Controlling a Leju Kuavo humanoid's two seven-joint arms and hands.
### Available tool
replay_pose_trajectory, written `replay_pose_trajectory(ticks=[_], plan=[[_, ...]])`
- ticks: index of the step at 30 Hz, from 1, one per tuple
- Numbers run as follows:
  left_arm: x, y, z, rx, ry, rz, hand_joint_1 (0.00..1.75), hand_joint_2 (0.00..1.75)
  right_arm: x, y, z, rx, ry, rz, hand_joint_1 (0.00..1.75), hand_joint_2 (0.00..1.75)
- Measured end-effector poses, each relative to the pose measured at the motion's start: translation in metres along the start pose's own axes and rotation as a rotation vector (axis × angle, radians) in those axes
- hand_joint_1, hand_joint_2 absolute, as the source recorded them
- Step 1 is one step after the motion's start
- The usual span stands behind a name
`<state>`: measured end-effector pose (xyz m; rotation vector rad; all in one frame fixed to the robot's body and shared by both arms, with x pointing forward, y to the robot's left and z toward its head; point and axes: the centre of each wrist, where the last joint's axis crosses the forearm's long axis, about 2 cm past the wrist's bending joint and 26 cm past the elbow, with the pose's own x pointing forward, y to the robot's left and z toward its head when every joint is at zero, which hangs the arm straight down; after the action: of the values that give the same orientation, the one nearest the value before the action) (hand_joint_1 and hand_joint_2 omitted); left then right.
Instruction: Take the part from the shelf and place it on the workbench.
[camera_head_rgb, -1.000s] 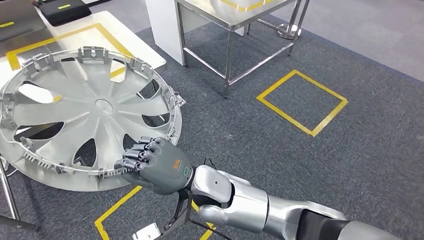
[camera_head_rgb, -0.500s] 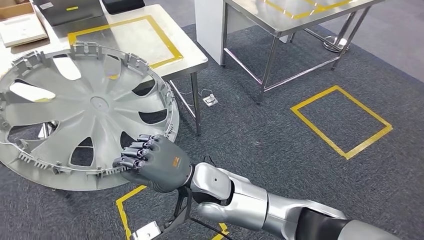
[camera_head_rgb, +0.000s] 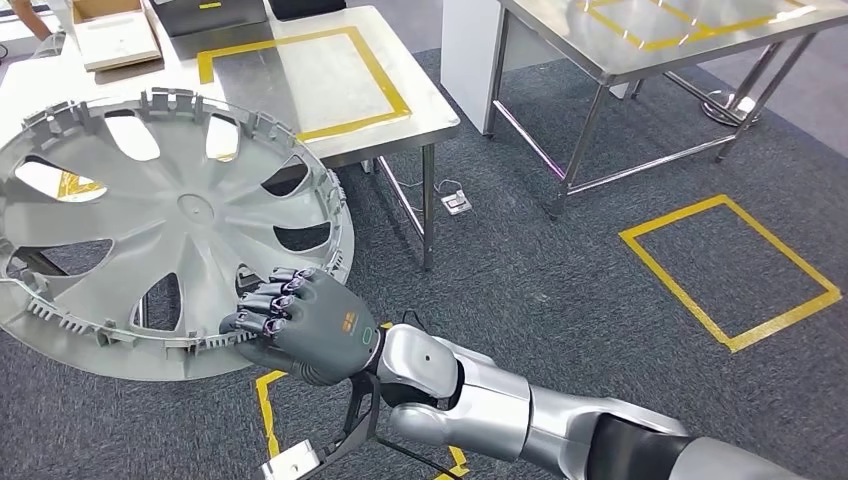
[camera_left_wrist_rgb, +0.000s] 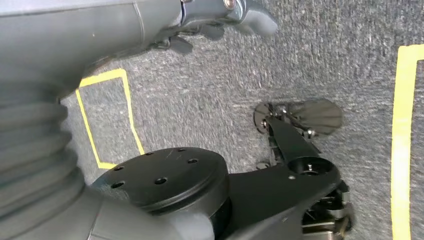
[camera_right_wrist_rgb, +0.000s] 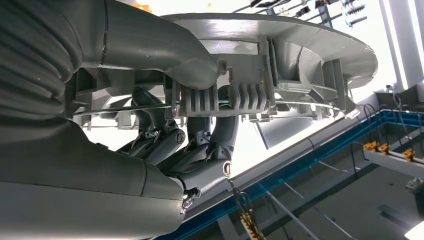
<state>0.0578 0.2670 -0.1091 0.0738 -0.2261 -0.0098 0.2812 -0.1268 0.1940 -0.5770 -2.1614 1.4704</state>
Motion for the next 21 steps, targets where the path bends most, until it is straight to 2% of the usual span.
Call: replay_pose_trajectory(ticks=[21], plan=[[0.0007,0.0010,-0.0001,0.016,0.009,0.002,0.00,1.75,-0.0067,-0.0026,0.0025,-0.018,0.010,-0.014,1.75,1.75]])
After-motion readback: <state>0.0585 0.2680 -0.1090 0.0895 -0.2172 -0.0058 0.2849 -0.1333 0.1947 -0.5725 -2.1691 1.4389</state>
